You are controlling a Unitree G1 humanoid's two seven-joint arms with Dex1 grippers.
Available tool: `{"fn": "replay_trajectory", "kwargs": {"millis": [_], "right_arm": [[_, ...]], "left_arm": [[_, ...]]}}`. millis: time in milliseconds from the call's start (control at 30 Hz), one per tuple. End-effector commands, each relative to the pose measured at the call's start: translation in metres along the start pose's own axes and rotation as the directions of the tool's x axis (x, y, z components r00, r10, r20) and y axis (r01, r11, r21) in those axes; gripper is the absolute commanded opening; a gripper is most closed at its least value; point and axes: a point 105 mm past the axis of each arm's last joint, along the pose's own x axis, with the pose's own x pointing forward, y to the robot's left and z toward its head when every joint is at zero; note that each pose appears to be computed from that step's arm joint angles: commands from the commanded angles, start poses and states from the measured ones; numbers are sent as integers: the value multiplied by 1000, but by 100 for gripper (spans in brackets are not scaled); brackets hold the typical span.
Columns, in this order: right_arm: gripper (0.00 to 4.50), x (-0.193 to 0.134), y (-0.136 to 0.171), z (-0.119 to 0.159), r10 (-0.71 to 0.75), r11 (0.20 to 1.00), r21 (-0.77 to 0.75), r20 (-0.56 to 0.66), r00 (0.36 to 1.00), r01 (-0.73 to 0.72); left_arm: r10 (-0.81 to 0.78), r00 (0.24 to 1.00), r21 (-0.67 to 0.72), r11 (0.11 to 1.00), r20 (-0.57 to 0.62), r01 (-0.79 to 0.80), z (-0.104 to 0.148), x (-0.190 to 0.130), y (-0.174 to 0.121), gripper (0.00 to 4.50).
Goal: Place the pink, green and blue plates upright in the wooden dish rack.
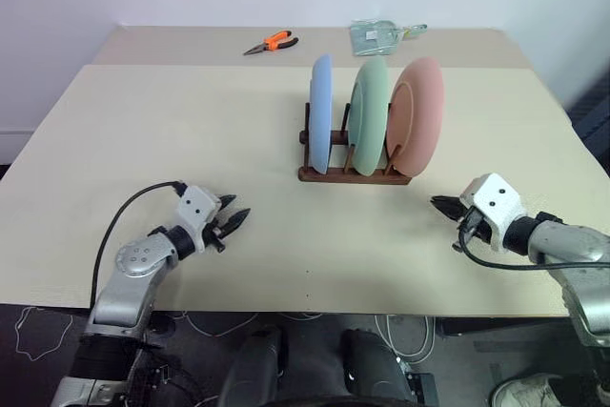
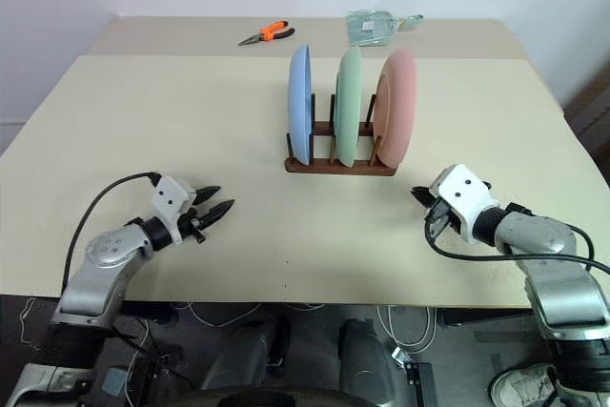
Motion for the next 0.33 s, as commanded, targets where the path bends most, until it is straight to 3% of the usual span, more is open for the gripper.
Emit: {"fn": "replay_trajectory", "kwargs": {"millis": [33, 333], "right_arm": [[4, 3, -12, 1, -53, 998, 34, 69, 996, 51], [4, 23, -20, -2, -57, 998, 28, 90, 994, 54]], "left_arm": [[55, 998, 14, 998, -18, -55, -5, -18, 14, 210], [83, 996, -11, 996, 12, -83, 0, -16, 10, 210]]}}
